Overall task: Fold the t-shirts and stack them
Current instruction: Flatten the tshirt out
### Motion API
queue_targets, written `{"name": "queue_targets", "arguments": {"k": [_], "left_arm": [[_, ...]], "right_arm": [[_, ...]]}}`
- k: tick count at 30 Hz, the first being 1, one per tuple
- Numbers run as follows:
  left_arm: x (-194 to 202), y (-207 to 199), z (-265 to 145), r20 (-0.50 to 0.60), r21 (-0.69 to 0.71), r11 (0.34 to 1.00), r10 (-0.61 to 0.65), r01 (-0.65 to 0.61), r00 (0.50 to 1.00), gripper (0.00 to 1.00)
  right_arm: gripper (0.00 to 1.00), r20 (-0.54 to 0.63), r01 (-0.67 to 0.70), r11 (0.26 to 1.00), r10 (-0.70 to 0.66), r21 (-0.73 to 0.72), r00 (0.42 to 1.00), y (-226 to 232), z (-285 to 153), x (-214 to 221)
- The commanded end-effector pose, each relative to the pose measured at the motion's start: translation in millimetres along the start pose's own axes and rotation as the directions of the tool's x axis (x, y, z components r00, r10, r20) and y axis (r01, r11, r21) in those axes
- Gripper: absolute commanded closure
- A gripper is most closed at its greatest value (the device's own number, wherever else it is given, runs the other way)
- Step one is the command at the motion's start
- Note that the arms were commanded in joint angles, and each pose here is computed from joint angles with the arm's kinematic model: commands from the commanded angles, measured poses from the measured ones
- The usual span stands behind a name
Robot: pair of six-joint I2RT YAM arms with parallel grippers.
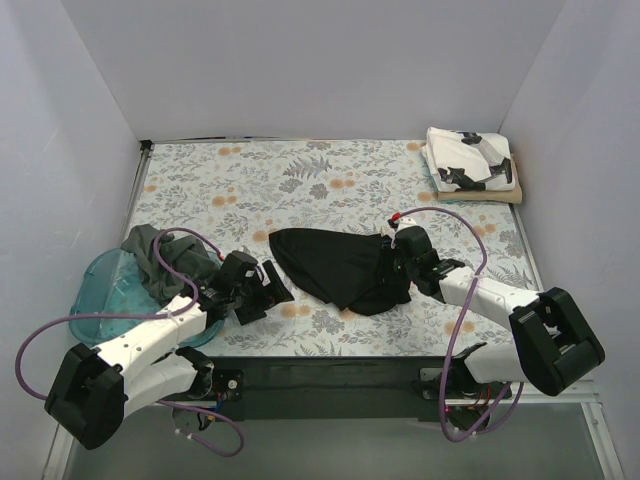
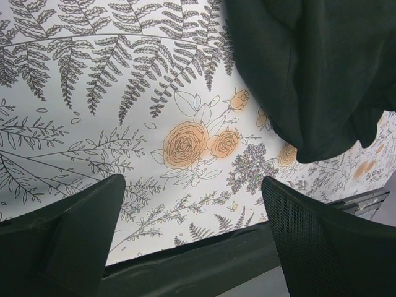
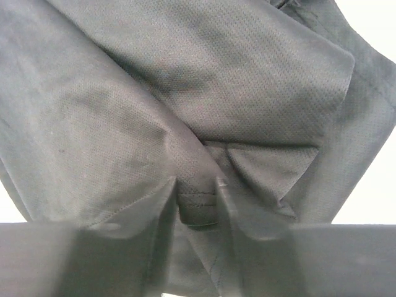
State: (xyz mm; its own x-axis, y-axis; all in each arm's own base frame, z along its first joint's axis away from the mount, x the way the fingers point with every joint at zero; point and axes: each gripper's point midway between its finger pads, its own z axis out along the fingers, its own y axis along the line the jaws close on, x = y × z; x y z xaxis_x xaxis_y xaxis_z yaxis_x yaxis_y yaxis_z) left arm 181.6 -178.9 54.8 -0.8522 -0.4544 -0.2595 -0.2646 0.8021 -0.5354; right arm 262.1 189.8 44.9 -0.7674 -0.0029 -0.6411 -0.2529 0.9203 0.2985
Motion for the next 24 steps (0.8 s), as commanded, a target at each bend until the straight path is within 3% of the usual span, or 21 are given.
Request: {"name": "queue_targets", "arguments": {"k": [1,3,5,10,13,17,24], "left_arm": [[2,1,-2,0.001,0.008,1.0,-0.005,0.005,1.0,0.08],[2,1,-3,0.002,0.008,1.0,-0.005,0.005,1.0,0.08],[2,0,-3,0.002,0.01,1.0,-0.005,0.005,1.0,0.08],[0,-4,-5,0.005,0.022,1.0,0.002,-0.002,1.0,0.07],[-2,-10,-7,0.004,0.035,0.999,0.009,-0.01,1.0,0.07],[-5,-17,-7,0.008,0.056,0.998,0.017,-0.018,1.0,0.07],[-9,-35,2,-0.016,0.084,0.996,0.044,-0.042,0.999,0.07]], "right_arm": [[0.75,0.015,0.003,1.0,-0.003,0.004,1.0,2,1,-4],[0.84,0.026,0.015,1.0,-0.014,-0.006,1.0,5,-1,-8],[0.99,0.047,0.027,0.999,-0.026,-0.026,0.999,11,-4,-17],[0.99,0.182,0.074,0.996,-0.064,-0.05,0.981,27,-26,-65],[0.99,0.356,0.104,0.994,-0.084,-0.039,0.931,39,-65,-122],[0.99,0.464,0.064,0.998,-0.069,0.027,0.883,27,-106,-171],[0.99,0.534,-0.028,0.994,-0.036,0.11,0.845,-14,-144,-206]]}}
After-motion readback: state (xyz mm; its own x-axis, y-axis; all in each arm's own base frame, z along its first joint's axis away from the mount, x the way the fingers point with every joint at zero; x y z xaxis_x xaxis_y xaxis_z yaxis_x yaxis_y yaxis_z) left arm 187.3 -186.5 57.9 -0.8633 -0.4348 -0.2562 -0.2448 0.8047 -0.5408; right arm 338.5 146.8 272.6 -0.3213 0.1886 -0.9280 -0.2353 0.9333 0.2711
